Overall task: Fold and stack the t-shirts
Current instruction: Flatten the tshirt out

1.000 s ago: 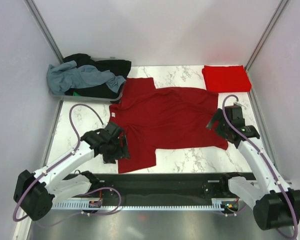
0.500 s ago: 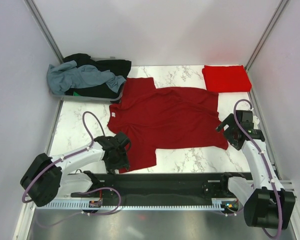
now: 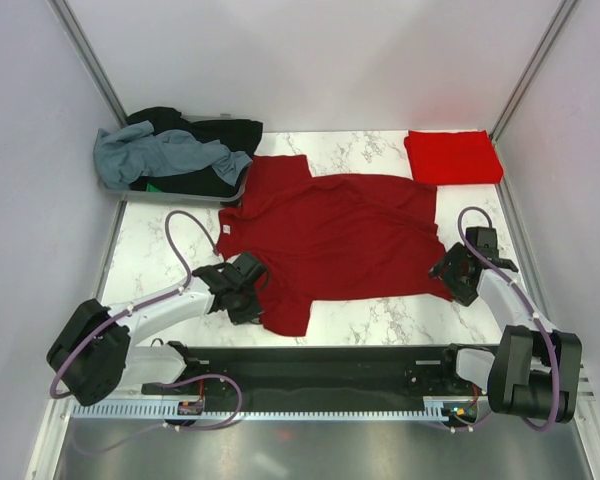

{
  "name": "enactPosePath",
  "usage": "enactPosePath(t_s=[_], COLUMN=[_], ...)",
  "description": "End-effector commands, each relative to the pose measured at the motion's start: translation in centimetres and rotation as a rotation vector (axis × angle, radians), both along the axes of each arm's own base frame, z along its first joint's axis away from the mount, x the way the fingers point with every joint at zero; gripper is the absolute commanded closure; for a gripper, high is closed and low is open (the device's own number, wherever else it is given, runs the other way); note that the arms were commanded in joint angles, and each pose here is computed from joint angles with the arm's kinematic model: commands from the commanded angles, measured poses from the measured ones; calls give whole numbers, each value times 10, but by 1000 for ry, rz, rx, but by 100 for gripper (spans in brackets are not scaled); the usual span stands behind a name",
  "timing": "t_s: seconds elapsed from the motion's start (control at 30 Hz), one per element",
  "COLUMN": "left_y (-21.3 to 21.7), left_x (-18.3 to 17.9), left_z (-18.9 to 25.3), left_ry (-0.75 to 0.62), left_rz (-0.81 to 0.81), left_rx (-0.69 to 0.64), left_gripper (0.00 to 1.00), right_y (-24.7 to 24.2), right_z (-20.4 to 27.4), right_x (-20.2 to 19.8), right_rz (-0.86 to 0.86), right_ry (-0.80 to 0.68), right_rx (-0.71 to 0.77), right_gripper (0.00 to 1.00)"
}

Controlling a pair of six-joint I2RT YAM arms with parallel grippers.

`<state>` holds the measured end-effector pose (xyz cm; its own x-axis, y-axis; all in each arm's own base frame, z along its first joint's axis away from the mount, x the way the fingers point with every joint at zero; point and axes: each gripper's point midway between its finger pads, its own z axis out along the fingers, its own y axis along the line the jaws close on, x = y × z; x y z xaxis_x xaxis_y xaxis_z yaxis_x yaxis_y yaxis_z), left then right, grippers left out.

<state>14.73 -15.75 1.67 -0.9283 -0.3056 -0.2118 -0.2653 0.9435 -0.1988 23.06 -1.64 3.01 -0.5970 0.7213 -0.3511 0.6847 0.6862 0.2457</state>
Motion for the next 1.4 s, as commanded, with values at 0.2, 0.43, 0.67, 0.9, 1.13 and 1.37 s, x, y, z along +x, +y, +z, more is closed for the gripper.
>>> enactPosePath(t_s=[0.2,0.43,0.67,0.9,1.13,1.37], left_y=[-3,10,18,36,47,52], left_x=[25,28,26,12,-1,-22], left_z=[30,64,129,163,211,232], left_ry=[-155,-225,-327,-383,-459,-448], left_rz=[-4,30,55,90,120,118], left_rx=[-70,-109,-163,-168,-240,-296], left_gripper=[98,98,98,98,98,98], right_y=[-8,-6,-11,-14,-8,14], right_z=[-12,0,54,102,105,106], right_x=[8,9,17,9,-13,-36], right_rz=[-7,-1,-4,-1,9,24], right_ry=[-8,-39,-119,-203,-193,-200], right_rx=[-31,-30,-63,-108,-94,10], right_gripper=[53,85,89,91,100,100])
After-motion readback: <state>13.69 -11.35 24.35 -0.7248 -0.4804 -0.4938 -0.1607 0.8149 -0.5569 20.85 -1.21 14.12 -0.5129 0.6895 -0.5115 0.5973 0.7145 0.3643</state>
